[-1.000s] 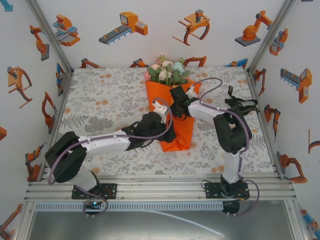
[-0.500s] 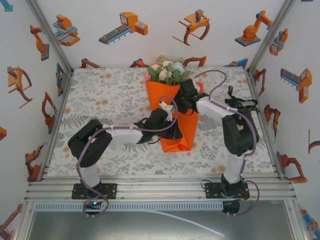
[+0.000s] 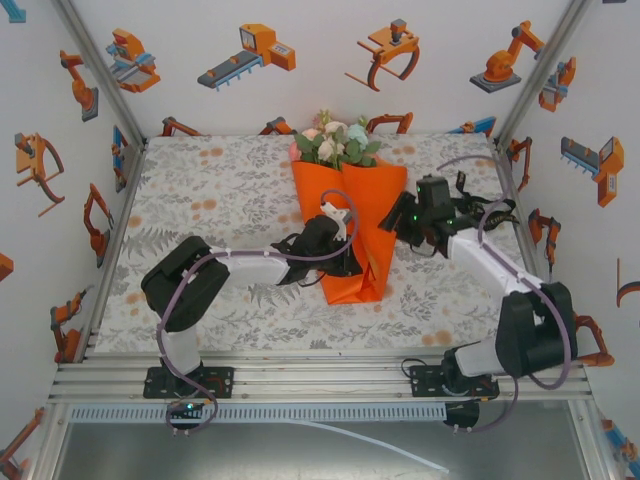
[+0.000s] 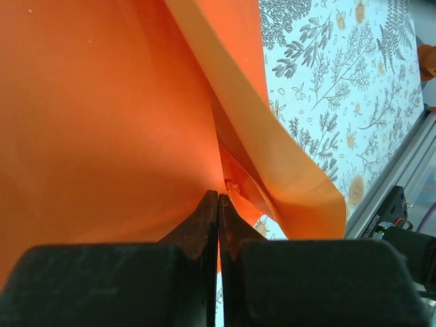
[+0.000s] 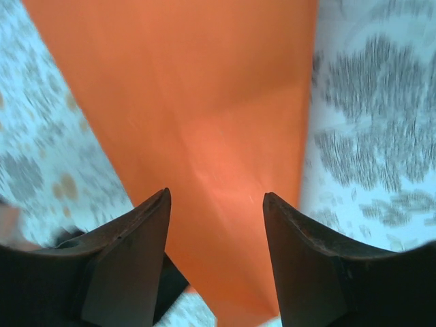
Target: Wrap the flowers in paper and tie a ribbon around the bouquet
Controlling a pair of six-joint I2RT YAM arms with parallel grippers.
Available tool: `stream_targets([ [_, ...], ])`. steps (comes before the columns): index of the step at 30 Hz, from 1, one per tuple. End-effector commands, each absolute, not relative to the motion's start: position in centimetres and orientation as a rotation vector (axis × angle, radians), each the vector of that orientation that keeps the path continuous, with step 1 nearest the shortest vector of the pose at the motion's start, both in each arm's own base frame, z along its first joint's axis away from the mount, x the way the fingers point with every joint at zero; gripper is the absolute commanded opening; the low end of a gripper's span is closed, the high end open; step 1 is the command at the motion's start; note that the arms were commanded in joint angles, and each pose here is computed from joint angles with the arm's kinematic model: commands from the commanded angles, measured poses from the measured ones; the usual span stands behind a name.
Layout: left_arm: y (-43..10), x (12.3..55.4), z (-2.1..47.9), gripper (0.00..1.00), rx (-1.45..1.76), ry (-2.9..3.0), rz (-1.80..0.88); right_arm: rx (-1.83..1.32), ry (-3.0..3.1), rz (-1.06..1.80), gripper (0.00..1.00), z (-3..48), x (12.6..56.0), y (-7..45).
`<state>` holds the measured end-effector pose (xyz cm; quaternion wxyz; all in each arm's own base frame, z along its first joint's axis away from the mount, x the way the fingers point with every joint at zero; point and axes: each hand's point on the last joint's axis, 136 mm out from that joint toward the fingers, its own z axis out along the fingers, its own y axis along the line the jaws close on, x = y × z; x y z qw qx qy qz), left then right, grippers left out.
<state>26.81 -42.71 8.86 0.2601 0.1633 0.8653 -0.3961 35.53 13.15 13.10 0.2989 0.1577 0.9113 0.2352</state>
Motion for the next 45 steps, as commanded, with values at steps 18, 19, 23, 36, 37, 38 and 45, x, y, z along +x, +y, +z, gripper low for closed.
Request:
stream_targets([
  [18,-41.6,28.7,11.2,0.22,0.45,2.338,-0.859,0.138,2.329,0.74,0.73,13.0,25.9,15.9],
  [19,-41.5,28.6,11.0,0.22,0.451,2.341,-0.859,0.143,2.335,0.689,0.73,12.5,26.2,15.4],
  [23,-40.1,28.2,10.5,0.23,0.429,2.38,-0.802,0.132,2.378,0.531,0.61,11.2,27.5,14.4],
  [36,-32.0,28.5,8.5,0.37,0.272,2.456,-0.432,0.024,2.328,0.605,0.0,14.1,27.3,16.1],
  [37,-32.4,28.7,8.4,0.37,0.277,2.453,-0.448,0.0,2.328,0.62,0.0,14.3,27.3,16.6],
  [38,-32.9,28.8,8.1,0.37,0.284,2.451,-0.464,-0.041,2.333,0.626,0.0,14.5,27.3,17.3],
  [45,-35.6,28.7,6.2,0.37,0.297,2.482,-0.576,-0.254,2.284,0.715,0.0,17.0,26.9,22.1],
])
